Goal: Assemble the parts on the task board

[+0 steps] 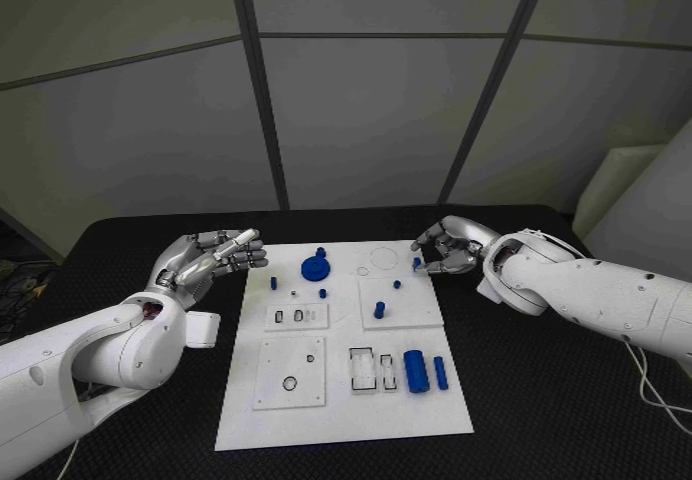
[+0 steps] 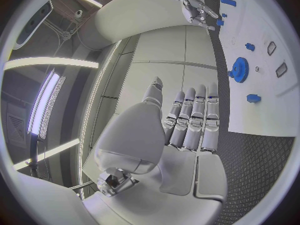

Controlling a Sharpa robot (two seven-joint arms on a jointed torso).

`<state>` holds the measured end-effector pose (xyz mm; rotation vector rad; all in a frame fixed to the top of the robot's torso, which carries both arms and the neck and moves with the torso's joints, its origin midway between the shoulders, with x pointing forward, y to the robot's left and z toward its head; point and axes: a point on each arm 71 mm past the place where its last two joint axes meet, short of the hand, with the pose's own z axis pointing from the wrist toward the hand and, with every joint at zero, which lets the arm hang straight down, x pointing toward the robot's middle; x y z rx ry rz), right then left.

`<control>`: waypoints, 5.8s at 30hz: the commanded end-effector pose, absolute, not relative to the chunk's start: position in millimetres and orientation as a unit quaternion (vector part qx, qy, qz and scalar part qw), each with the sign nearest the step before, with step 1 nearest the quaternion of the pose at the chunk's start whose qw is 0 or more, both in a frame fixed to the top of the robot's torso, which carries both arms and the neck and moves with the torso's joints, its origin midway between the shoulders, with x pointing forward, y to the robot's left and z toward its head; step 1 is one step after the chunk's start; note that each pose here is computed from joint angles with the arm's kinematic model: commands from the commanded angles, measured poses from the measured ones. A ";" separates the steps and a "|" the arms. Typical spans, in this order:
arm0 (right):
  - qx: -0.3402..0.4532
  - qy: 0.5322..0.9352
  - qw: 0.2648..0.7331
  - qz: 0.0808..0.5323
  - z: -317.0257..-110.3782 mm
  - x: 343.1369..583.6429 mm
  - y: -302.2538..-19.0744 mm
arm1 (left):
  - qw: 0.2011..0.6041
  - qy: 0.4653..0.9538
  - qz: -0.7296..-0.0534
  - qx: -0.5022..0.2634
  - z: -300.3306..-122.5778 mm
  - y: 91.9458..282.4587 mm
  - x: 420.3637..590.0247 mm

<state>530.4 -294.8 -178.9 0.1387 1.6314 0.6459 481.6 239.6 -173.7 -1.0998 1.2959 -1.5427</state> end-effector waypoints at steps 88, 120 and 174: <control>0.002 0.669 0.681 0.298 -152.8 489.2 -178.0 | 0.411 0.514 -0.615 -0.434 -174.1 242.0 483.5; -0.085 0.697 0.647 0.297 -188.5 461.6 -68.8 | 0.405 0.516 -0.618 -0.433 -174.4 234.3 485.3; -0.120 0.727 0.629 0.246 -202.2 463.4 -59.7 | 0.404 0.517 -0.619 -0.433 -173.5 234.2 483.6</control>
